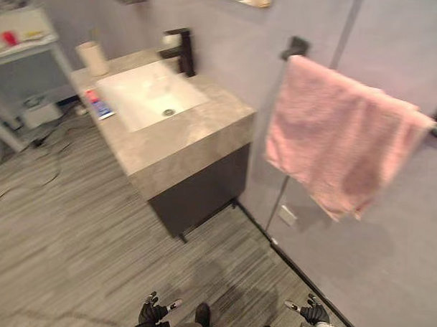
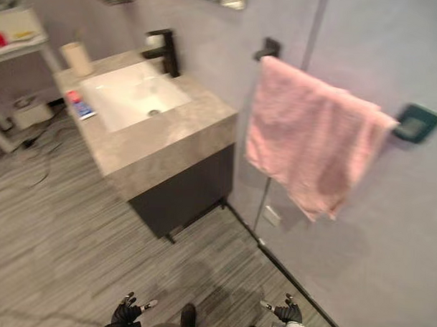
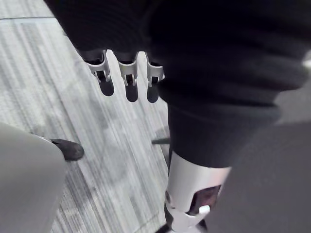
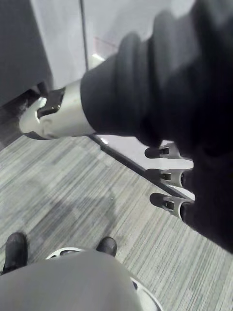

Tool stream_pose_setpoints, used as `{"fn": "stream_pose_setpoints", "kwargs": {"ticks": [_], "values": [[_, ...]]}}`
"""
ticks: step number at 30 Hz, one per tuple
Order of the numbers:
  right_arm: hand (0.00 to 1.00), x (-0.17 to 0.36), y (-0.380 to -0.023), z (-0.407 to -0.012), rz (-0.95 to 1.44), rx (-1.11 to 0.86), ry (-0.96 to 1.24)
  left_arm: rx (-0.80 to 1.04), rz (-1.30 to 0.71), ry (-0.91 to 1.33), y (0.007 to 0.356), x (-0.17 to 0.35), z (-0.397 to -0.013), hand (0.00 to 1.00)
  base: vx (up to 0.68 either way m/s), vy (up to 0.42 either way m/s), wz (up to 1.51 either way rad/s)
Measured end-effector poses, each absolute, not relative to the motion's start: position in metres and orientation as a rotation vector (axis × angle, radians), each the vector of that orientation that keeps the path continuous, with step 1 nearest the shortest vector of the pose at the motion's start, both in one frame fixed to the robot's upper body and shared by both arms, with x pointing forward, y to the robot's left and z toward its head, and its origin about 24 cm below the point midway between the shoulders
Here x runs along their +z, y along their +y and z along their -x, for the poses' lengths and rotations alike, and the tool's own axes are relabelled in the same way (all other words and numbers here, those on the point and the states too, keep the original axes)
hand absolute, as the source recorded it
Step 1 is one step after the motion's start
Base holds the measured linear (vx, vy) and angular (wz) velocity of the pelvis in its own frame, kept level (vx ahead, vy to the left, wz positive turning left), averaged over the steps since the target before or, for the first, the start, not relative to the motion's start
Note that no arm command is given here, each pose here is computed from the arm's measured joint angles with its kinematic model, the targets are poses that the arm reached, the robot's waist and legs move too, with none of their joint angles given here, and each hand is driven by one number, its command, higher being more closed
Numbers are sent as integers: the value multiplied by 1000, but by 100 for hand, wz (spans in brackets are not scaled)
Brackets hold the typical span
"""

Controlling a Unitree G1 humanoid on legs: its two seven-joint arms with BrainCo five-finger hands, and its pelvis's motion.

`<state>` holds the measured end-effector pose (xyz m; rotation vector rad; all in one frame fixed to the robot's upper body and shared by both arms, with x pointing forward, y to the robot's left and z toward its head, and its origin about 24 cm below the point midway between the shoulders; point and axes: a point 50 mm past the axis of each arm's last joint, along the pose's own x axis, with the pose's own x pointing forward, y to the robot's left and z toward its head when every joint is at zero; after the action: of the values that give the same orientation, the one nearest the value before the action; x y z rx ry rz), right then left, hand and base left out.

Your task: Organize washtable

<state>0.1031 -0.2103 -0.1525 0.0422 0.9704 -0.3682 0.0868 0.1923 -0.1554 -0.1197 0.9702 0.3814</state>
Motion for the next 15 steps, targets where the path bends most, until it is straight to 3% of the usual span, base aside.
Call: {"fn": "stream_pose_setpoints", "kwargs": {"ticks": [5, 10, 15], "values": [[0, -151, -232, -98, -21, -442, 983, 438, 155, 965, 196, -155, -86, 0, 68, 205, 187], [0, -147, -218, -123, -72, -439, 925, 477, 133, 943, 214, -152, -92, 0, 88, 307, 69], [0, -153, -208, -113, -96, -427, 973, 458, 100, 964, 217, -153, -89, 0, 161, 352, 78]]}}
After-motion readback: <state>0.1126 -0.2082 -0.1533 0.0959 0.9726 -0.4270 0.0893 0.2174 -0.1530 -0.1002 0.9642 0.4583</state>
